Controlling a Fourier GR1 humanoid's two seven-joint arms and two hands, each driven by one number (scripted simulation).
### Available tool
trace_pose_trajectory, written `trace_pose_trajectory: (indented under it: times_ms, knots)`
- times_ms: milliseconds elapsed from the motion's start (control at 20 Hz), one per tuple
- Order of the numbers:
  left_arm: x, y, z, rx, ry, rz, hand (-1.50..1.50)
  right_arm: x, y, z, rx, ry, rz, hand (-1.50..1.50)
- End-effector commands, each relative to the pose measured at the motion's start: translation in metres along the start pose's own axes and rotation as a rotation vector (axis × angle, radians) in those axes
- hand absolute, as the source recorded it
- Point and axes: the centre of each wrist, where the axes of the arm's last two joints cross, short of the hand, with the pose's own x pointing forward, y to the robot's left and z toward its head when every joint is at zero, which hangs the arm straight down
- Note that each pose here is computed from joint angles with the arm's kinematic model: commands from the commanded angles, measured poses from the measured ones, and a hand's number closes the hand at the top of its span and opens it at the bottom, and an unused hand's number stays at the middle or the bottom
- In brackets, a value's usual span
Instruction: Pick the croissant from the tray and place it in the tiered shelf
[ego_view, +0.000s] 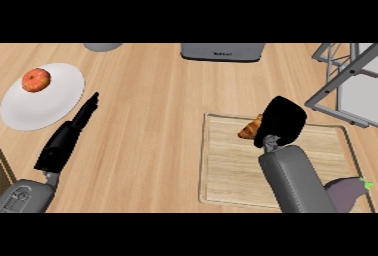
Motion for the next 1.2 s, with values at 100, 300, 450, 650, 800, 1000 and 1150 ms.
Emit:
trace_pose_trajectory:
  times_ms: [100,300,450,650,800,1000,1150]
  knots:
    - [0.009,0.005,-0.008,-0.010,-0.012,-0.001,0.00,0.019,-0.041,-0.062,0.208,-0.153,-0.158,1.50]
    - [0.001,0.004,-0.002,-0.016,0.002,-0.012,0.00,0.040,-0.061,-0.087,0.022,-0.162,-0.169,1.50]
    - [-0.002,0.000,-0.010,0.001,0.017,-0.028,0.00,0.052,-0.083,-0.086,-0.146,-0.205,-0.218,1.50]
    - [-0.002,-0.010,-0.002,0.004,0.010,0.013,0.00,0.067,-0.135,-0.075,-0.344,-0.247,-0.390,1.50]
    - [0.000,-0.004,-0.003,0.007,0.025,0.006,0.00,0.070,-0.175,-0.078,-0.460,-0.251,-0.389,1.50]
    - [-0.015,-0.001,0.018,0.017,0.054,-0.006,0.00,0.072,-0.231,-0.064,-0.553,-0.220,-0.366,1.50]
    - [-0.008,0.009,0.006,0.035,0.043,-0.005,0.00,0.070,-0.262,-0.062,-0.561,-0.173,-0.340,1.50]
